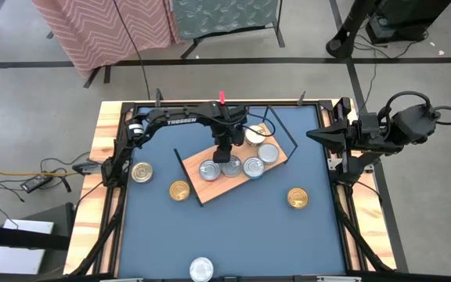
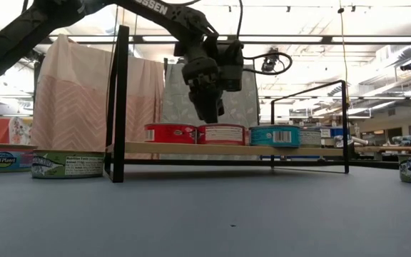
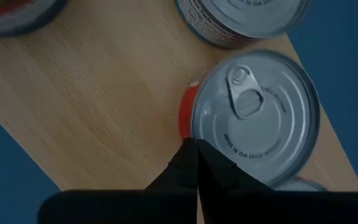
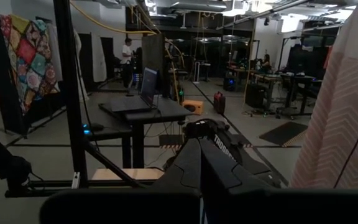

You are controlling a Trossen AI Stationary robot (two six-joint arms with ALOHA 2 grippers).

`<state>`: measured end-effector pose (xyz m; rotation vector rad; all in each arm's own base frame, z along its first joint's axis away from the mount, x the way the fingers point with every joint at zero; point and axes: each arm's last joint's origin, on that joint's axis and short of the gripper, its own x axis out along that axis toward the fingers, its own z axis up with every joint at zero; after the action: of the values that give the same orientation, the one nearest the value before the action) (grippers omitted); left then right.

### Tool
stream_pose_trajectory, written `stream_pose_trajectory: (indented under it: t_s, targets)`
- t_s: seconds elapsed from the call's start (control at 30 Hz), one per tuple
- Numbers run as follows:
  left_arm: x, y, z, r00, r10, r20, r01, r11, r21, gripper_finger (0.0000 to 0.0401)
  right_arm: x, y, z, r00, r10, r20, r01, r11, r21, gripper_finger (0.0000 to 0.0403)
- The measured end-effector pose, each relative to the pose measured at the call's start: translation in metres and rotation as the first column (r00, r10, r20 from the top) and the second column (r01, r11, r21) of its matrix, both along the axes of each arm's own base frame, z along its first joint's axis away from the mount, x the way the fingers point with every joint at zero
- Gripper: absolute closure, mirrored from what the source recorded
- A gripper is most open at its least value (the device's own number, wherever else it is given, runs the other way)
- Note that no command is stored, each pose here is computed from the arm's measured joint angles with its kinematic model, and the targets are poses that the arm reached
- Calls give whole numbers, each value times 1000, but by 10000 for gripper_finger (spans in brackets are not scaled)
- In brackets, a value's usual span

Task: Stack canned seafood by type on shelf
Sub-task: Stack the red tuna can on top of the red tuna can on the shelf

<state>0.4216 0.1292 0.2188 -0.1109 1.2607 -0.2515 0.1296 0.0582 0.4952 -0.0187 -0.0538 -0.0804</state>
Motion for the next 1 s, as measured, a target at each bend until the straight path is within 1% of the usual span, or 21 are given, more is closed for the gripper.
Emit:
stream_pose_trajectory:
  t_s: [0.2, 0.3, 0.57, 0.67, 0.83, 1.0]
  targets:
    - [3, 3, 0, 1000, 5, 30, -6, 999, 32, 401, 1, 1, 0, 1000, 0, 3, 0, 1000, 2, 397]
    - [4, 3, -4, 999, 13, 40, -14, 999, 29, 401, 2, 1, 0, 1000, 0, 2, 0, 1000, 1, 397]
    - [1, 2, -17, 999, 25, 32, -25, 1000, -4, 401, 6, 4, -1, 1000, 1, 1, -1, 1000, 0, 397]
    - [1, 1, -18, 999, 38, 33, -37, 999, -33, 401, 7, 4, -1, 1000, 0, 1, 0, 1000, 0, 397]
    - [1, 2, -19, 999, 42, 31, -41, 998, -50, 401, 9, 6, -1, 1000, 4, 3, -4, 1000, 1, 397]
    - [0, 5, -22, 997, 79, 16, -77, 992, -101, 401, 13, 8, -2, 1000, 6, -6, -6, 1000, -1, 397]
